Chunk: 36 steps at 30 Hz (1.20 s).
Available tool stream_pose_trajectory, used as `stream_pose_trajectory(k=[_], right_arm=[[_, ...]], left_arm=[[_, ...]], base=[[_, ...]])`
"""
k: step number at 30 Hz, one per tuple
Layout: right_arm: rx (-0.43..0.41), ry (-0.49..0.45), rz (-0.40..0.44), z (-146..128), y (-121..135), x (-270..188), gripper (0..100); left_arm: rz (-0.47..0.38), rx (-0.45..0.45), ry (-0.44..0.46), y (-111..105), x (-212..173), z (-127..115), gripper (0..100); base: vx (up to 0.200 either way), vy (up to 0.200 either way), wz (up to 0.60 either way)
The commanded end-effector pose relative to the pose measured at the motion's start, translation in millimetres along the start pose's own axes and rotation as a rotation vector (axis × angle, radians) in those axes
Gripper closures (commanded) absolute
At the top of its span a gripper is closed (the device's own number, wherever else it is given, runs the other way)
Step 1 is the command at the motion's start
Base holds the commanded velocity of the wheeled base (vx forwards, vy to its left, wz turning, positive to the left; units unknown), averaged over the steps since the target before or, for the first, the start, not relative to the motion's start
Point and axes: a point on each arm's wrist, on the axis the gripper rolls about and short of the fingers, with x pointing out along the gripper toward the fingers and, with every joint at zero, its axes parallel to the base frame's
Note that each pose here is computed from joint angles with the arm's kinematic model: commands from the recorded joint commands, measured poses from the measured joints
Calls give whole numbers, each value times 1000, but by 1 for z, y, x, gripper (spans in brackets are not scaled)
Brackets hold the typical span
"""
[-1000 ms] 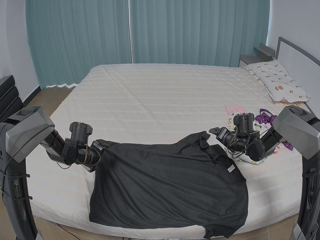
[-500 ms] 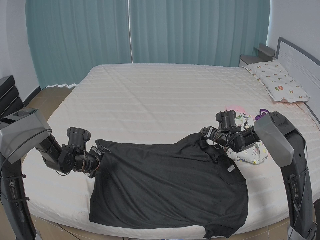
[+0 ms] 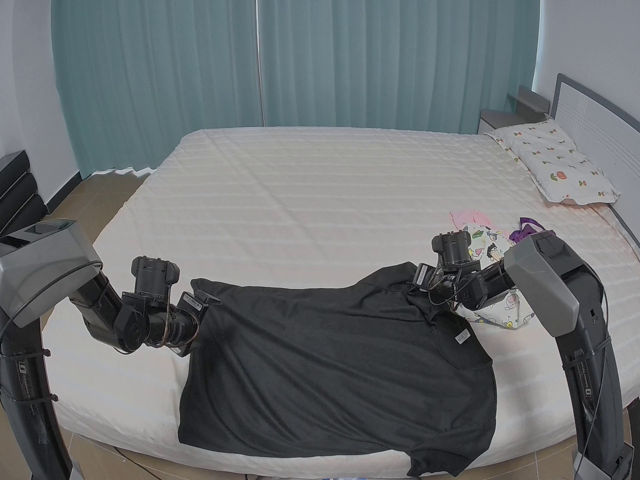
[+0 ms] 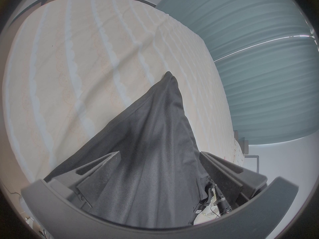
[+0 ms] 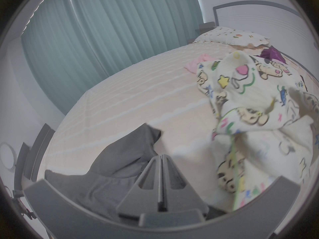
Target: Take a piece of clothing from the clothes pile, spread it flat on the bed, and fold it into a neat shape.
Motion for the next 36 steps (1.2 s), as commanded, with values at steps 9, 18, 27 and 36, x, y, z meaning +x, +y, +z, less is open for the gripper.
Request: stream_pose_trajectory(k=[9, 18, 27, 36], right_arm=[[130, 19, -10, 12, -28, 0, 0], [133, -2, 110, 14, 7, -18, 0], [64, 56, 113, -19, 23, -7, 0], [-8, 69, 23, -16, 3, -1, 100]], left_arm=[[3, 0, 1, 1, 1, 0, 0], [3, -2, 1, 1, 1, 0, 0], [3, 0, 1, 1, 1, 0, 0], [3, 0, 1, 1, 1, 0, 0]], base=[[0, 0, 0], [0, 0, 0], [0, 0, 0], [0, 0, 0]])
